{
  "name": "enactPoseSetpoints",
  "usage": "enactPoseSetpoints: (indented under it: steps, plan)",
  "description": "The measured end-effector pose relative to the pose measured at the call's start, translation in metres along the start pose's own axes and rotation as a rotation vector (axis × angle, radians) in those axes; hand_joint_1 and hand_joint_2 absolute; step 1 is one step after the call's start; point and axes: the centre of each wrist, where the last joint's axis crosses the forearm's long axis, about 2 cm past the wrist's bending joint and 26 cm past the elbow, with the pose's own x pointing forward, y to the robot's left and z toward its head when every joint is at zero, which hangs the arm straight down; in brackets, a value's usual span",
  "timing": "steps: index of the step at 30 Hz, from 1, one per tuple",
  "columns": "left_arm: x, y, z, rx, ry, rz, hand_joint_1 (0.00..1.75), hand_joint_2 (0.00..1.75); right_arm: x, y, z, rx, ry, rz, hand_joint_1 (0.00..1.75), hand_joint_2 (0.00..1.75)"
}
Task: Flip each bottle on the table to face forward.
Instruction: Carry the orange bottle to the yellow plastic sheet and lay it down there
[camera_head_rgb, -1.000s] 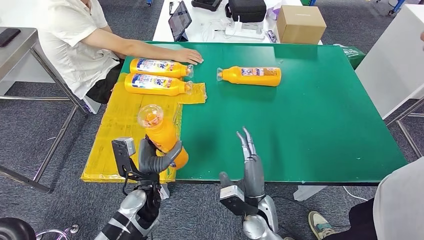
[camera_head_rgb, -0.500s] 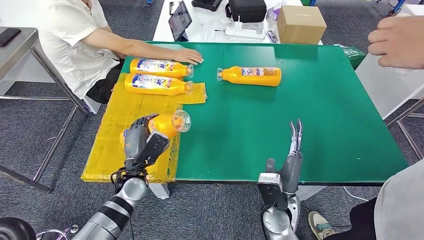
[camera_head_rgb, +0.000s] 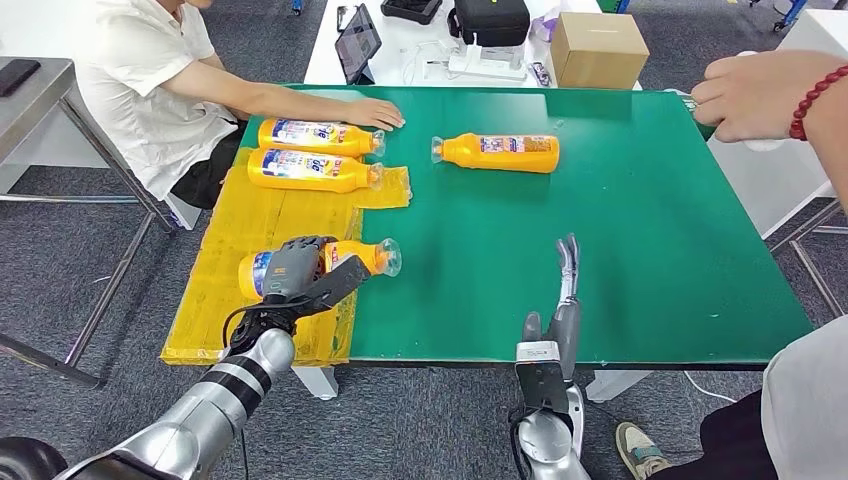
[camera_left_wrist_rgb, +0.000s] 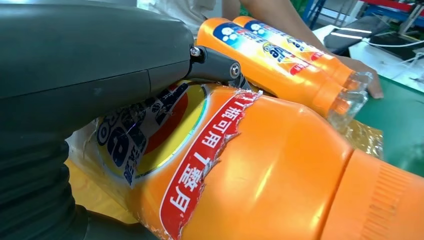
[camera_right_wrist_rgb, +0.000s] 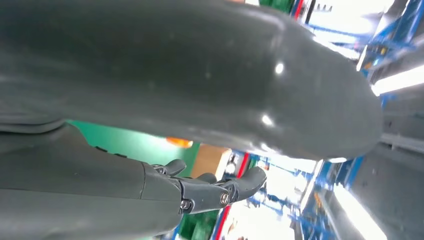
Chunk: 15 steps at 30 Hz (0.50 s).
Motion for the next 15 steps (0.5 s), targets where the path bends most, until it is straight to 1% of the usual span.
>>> enactPoseSetpoints:
  steps: [3,5,7,8,11,12,15]
  plan:
    - [-0.004,0.001,-0.003,0.002,0.017,-0.007,1.74,1.75,0.004,0.008,0.003,0.026,0.002,-0.031,0.0,0.0]
    - [-0.005,0.002,-0.004,-0.003,0.027,-0.009,1.36,1.75,0.006,0.012,0.004,0.038,0.004,-0.041,0.0,0.0]
    - [-0.007,0.002,-0.005,-0.012,0.036,-0.014,0.93,1.75,0.006,0.015,0.006,0.046,0.007,-0.048,0.0,0.0]
    - [-0.007,0.002,-0.006,-0.019,0.039,-0.017,0.84,1.75,0.006,0.016,0.007,0.049,0.01,-0.052,0.0,0.0]
    - [-0.007,0.003,-0.008,-0.067,0.046,-0.03,0.17,1.75,0.006,0.019,0.01,0.058,0.022,-0.061,0.0,0.0]
    - [-0.006,0.002,-0.009,-0.097,0.048,-0.034,0.02,1.75,0.006,0.02,0.011,0.06,0.026,-0.062,0.0,0.0]
    - [-0.009,-0.002,-0.007,-0.206,0.058,-0.052,0.0,1.75,0.005,0.022,0.013,0.065,0.036,-0.068,0.0,0.0]
